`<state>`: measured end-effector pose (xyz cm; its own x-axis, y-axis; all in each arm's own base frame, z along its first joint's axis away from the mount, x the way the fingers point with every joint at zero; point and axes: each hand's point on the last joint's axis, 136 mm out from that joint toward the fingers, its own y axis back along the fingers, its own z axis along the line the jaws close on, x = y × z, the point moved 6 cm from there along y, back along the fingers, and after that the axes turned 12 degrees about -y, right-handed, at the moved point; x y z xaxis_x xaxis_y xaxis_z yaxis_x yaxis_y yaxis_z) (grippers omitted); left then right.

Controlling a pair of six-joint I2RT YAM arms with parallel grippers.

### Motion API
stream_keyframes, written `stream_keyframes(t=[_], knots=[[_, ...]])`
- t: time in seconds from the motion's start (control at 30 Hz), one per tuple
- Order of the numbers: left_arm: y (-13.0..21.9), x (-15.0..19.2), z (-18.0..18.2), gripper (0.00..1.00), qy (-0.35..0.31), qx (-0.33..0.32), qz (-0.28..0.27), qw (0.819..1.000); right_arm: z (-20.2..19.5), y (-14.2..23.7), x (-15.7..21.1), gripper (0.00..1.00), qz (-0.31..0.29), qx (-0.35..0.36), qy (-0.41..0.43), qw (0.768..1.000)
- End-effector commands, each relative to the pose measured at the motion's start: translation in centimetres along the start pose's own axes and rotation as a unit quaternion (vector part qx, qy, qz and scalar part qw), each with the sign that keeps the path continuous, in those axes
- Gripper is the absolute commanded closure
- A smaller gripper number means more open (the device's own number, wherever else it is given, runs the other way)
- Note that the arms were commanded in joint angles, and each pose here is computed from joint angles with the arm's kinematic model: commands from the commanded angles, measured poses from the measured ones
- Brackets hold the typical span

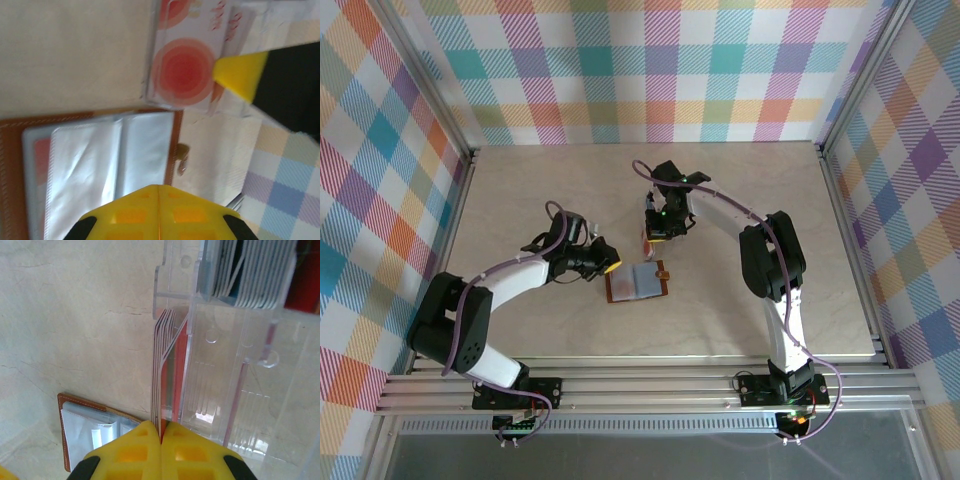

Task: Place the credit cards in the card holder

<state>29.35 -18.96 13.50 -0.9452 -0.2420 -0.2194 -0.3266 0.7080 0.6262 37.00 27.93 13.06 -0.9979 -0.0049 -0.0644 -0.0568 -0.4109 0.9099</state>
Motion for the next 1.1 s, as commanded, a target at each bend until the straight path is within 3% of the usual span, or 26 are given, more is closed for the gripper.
stream_keyframes(t=[0.0,0.07,0.43,0.83,1.07], knots=[[-1.2,-2.4,-1.7,0.96,0.022,0.027,-0.025,0.999,0.7,1.5,0.9,1.00,0.007,-0.016,0.013,1.000],[-2.3,-3.5,-2.0,1.00,0.025,0.035,-0.025,0.999,0.6,1.5,0.9,0.99,0.008,-0.015,0.014,1.000],[-6.8,-6.8,-2.6,1.00,0.034,0.056,-0.019,0.998,0.7,1.7,1.0,0.94,0.009,-0.020,0.014,1.000],[-11.6,-5.8,-1.3,1.00,0.043,0.080,0.022,0.996,0.7,1.7,1.1,0.92,0.012,-0.027,0.015,0.999],[-12.0,-4.7,0.3,1.00,0.045,0.038,0.026,0.998,1.1,2.4,1.2,0.84,0.010,-0.041,0.017,0.999]])
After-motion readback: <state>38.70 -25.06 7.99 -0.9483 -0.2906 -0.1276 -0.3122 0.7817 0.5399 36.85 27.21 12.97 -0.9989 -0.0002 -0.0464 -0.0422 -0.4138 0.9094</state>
